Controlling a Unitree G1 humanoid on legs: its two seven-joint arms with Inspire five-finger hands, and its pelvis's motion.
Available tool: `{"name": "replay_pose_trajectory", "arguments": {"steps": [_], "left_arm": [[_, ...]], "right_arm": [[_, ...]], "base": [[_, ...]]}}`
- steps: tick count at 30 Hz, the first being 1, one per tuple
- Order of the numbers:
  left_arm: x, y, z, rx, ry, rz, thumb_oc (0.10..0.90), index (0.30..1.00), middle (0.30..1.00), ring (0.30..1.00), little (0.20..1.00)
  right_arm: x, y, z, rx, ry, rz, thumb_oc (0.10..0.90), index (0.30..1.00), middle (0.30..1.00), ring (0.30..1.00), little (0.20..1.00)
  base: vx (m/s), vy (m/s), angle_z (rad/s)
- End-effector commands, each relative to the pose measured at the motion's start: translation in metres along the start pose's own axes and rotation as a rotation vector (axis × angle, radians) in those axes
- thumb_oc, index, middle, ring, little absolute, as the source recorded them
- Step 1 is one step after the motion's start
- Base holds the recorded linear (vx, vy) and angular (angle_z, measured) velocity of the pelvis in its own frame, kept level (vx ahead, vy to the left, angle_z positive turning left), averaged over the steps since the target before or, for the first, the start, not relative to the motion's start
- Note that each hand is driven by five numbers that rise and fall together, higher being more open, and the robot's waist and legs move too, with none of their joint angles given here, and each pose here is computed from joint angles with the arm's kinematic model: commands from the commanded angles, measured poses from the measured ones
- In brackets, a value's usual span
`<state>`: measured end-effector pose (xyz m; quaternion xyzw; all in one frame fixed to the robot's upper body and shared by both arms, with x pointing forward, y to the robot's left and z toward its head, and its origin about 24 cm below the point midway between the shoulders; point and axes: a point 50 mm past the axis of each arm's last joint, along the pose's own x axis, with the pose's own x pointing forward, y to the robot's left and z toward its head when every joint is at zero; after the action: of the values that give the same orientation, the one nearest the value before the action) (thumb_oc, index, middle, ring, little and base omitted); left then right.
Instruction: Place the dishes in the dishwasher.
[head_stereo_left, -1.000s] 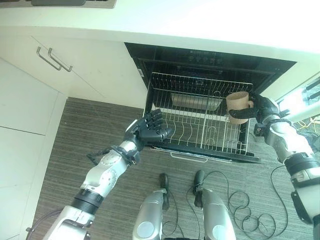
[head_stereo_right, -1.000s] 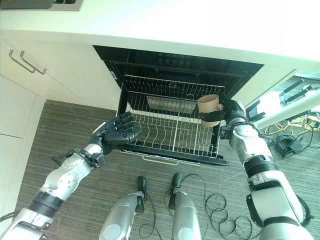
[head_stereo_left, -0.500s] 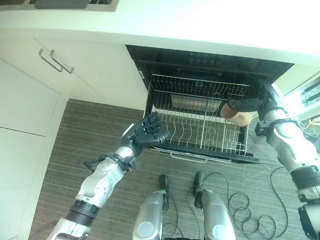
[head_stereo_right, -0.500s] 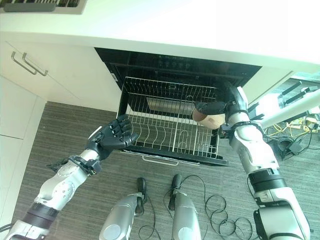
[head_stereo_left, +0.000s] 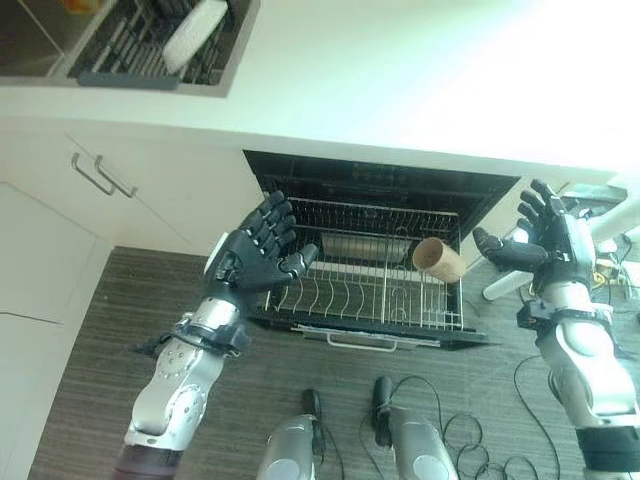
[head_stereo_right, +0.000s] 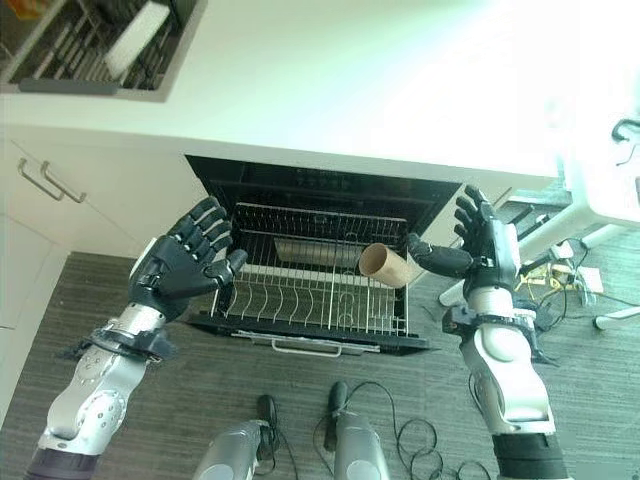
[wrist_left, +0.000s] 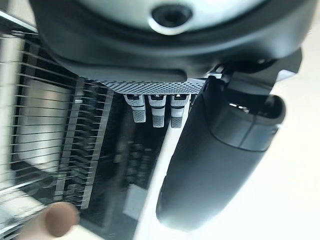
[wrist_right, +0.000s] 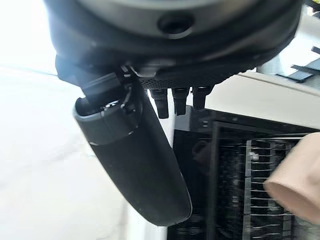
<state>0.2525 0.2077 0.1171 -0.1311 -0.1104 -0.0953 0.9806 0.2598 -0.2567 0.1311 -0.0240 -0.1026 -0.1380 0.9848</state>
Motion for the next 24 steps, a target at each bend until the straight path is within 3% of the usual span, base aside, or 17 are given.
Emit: {"name": "replay_pose_trajectory", "arguments": {"steps": [1,10,24], "left_arm": [[-0.008,-0.008,0.05,0.099,-0.323,-0.079,0.8,0.9,0.9,0.9,0.9],[-0.009,0.0,0.057,0.124,-0.319,-0.084,0.8,0.9,0.9,0.9,0.9],[-0.011,-0.007,0.051,-0.031,-0.318,-0.126,0.8,0.9,0.9,0.9,0.9]], "right_arm": [[-0.003,-0.008,0.053,0.025,-0.342,-0.01,0.8,0.9,0.9,0.9,0.9],[-0.02,-0.008,0.061,0.08,-0.439,0.017,0.8,0.9,0.9,0.9,0.9],[-0.02,-0.028,0.081,0.013,-0.507,-0.057,0.8,0.9,0.9,0.9,0.9]], "base": [[0.01,0.285,-0.1],[0.02,0.218,-0.23],[0.06,-0.046,0.02]]}}
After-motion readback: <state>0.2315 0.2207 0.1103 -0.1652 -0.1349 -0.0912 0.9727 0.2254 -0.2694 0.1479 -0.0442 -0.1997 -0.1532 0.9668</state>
